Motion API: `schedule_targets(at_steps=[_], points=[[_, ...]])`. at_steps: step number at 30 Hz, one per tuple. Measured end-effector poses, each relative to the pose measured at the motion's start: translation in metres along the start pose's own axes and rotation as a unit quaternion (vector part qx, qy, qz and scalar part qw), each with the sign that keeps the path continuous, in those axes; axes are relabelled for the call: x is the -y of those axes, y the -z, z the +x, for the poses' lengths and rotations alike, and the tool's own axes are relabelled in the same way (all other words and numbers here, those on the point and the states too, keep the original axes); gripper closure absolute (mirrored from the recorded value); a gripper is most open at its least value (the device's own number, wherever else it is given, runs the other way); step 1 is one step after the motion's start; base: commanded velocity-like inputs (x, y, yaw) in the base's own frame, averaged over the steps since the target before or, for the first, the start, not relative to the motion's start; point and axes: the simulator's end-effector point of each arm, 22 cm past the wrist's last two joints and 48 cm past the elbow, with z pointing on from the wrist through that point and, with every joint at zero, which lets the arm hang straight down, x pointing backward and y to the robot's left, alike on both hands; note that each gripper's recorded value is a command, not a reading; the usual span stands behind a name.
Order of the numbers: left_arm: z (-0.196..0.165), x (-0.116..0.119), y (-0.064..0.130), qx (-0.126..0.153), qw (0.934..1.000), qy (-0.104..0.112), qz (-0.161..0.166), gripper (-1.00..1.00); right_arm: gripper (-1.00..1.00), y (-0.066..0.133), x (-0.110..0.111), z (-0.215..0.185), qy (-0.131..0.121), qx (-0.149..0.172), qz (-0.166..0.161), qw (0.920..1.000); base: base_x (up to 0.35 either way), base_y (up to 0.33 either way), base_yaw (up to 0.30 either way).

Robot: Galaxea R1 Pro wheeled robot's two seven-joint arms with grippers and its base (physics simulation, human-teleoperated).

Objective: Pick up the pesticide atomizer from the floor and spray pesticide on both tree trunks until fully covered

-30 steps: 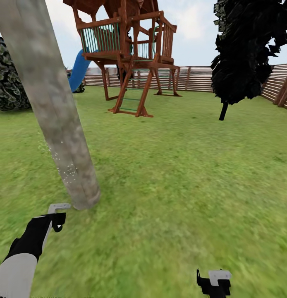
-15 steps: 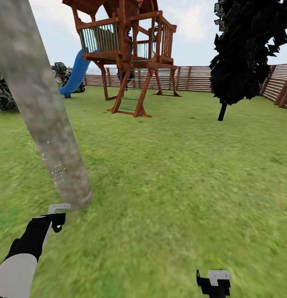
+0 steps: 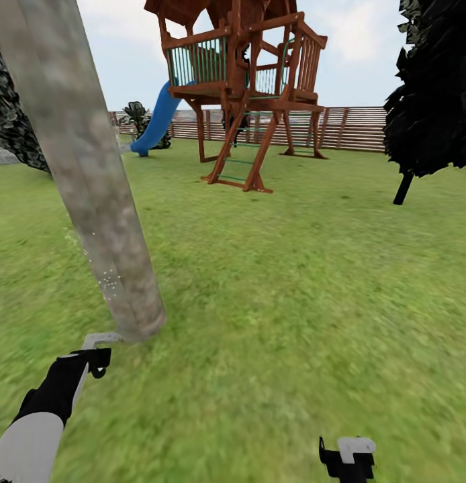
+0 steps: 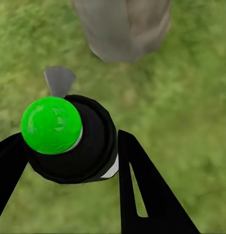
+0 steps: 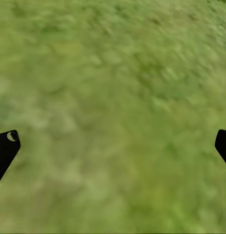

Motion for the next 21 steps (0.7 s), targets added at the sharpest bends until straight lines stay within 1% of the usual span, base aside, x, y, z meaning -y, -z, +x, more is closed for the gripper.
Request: schedule_targets(at_steps=[3,13,17,21], points=[[0.0004,0.0042,-0.0001,0.000,1.0000,0.001,0.003,1.00,-1.00,0.0000,0.0000,0.0000,0.000,0.000,0.000,1.0000,0.305,-0.108,0.208],[0.0005,0.0041,-0.0001,0.000,1.0000,0.000,0.003,1.00,-1.00,0.0000,0.0000,0.0000,0.000,0.000,0.000,1.0000,0.289,-0.144,0.019],[0.0005,0.0044,-0.0001,0.000,1.0000,0.000,0.003,1.00,-1.00,0.0000,0.0000,0.0000,0.000,0.000,0.000,1.0000,0.232,-0.190,0.216],[0.0000,0.0044,0.0000,0.000,1.0000,0.000,0.003,1.00,-1.00,0.0000,0.0000,0.0000,0.000,0.000,0.000,1.0000,0.095,-0.257,0.235]])
